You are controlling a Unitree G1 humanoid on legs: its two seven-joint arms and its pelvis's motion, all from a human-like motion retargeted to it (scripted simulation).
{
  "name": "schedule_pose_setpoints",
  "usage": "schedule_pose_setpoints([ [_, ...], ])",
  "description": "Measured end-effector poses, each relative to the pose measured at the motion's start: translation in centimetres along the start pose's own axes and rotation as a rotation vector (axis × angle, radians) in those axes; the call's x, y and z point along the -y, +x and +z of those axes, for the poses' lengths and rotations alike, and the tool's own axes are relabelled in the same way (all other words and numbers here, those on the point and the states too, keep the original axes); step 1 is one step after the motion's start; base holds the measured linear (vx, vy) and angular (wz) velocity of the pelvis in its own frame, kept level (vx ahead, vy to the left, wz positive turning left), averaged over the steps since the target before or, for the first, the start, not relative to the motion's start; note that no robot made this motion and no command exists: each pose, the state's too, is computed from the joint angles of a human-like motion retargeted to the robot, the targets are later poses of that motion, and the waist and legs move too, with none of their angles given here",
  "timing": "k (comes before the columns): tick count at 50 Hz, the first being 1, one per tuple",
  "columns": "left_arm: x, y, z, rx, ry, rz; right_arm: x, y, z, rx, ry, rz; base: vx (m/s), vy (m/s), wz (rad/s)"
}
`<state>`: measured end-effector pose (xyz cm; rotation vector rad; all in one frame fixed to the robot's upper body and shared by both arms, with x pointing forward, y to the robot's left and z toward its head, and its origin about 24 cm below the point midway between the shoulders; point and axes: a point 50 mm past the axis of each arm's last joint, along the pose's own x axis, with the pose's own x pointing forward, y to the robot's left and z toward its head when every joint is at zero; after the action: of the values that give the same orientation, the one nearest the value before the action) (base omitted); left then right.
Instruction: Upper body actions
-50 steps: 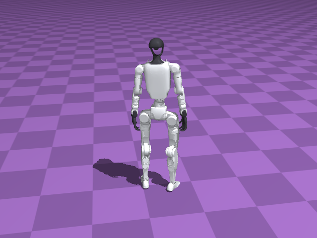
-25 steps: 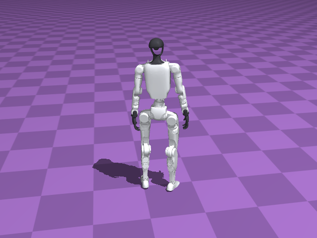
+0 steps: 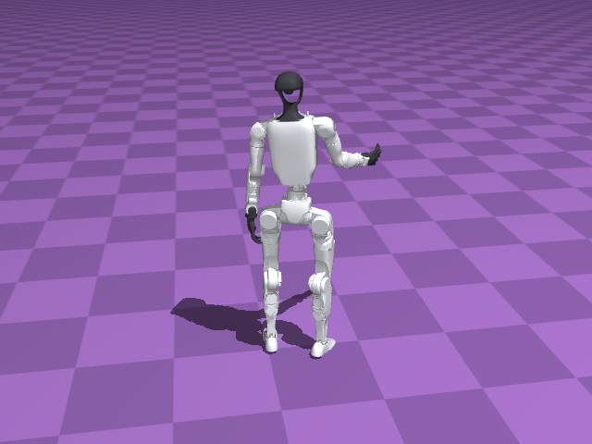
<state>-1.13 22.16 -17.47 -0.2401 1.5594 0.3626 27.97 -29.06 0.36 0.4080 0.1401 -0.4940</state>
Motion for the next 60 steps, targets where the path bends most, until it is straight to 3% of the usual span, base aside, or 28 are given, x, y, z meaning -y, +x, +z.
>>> schedule_pose_setpoints([
  [15,-0.3,0.0,-0.7,-0.021,-0.019,0.008,-7.9,-1.9,14.9,0.652,0.280,0.078,0.00,0.00,0.00],
  [28,-0.7,-0.1,-0.3,-0.012,-0.014,0.023,-9.4,-9.0,25.7,1.328,0.118,-0.152,0.00,0.00,0.00],
  [43,-0.7,-0.1,0.2,0.002,-0.014,0.024,-9.7,-13.5,28.7,1.721,-0.320,-0.420,0.00,0.00,0.00],
  [60,-1.1,-0.2,-0.4,-0.023,-0.007,0.035,-8.7,-11.7,27.8,1.585,-0.199,-0.425,0.00,0.00,0.00],
])
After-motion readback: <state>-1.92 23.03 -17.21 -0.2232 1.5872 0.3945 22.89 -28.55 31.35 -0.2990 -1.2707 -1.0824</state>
